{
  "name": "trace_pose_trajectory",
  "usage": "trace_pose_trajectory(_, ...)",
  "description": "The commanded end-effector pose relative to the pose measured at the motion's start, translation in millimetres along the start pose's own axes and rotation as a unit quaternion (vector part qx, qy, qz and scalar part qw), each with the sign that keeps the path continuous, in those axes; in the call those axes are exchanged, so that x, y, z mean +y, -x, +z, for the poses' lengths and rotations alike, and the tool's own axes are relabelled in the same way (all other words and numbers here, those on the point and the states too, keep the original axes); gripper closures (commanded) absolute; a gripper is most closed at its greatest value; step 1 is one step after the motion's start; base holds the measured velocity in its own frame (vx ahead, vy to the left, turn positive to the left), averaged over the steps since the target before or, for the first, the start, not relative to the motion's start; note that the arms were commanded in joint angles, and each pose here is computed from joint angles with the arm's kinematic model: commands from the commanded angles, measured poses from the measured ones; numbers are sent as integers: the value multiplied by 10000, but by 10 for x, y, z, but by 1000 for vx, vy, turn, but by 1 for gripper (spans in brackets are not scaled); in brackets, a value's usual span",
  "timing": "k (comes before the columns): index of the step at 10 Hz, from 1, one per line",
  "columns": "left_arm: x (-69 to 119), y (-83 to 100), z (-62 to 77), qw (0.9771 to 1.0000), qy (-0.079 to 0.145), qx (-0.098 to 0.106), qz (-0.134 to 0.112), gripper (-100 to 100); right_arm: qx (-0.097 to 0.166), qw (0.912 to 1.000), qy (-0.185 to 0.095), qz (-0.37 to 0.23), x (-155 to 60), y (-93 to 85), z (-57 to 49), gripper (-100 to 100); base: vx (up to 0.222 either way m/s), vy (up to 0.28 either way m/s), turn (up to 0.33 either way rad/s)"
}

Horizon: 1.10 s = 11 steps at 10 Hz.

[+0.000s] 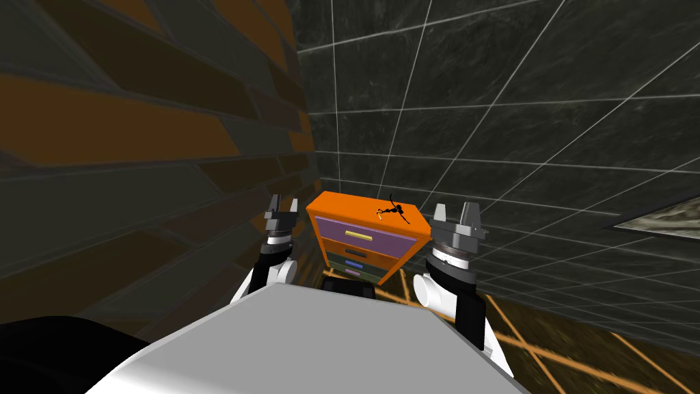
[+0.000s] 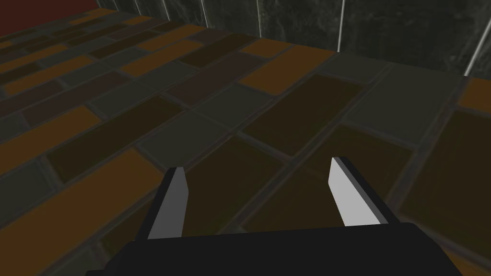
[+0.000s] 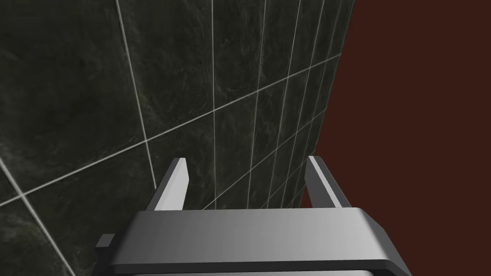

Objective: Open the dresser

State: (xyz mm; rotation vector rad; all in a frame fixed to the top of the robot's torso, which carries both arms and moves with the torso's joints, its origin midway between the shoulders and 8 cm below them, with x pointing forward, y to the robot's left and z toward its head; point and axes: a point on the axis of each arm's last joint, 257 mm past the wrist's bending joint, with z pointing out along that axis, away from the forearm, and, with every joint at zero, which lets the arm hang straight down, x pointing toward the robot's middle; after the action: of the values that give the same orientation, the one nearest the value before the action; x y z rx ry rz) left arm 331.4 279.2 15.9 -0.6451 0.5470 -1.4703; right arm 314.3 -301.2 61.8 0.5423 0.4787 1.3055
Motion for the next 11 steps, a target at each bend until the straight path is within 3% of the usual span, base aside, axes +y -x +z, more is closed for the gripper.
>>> trace_pose_trajectory(1, 0, 0, 0, 10000, 0, 0, 0, 0, 0, 10000, 0, 0, 0, 0, 0, 0, 0, 0, 0)
trace_pose_trajectory(9, -2, 0, 1, 10000, -2, 0, 0, 0, 0, 10000, 2, 0, 2, 0, 1, 0, 0, 0, 0)
trace_pose_trajectory(10, 71, -26, -25, 9999, 78, 134, 43, -100, 0, 10000, 2, 0, 2, 0, 1, 0, 6, -7, -12)
trace_pose_trajectory(11, 174, -43, -64, 9995, 182, 245, 84, -100, 0, 10000, 0, 0, 0, 0, 0, 0, -2, -20, -26)
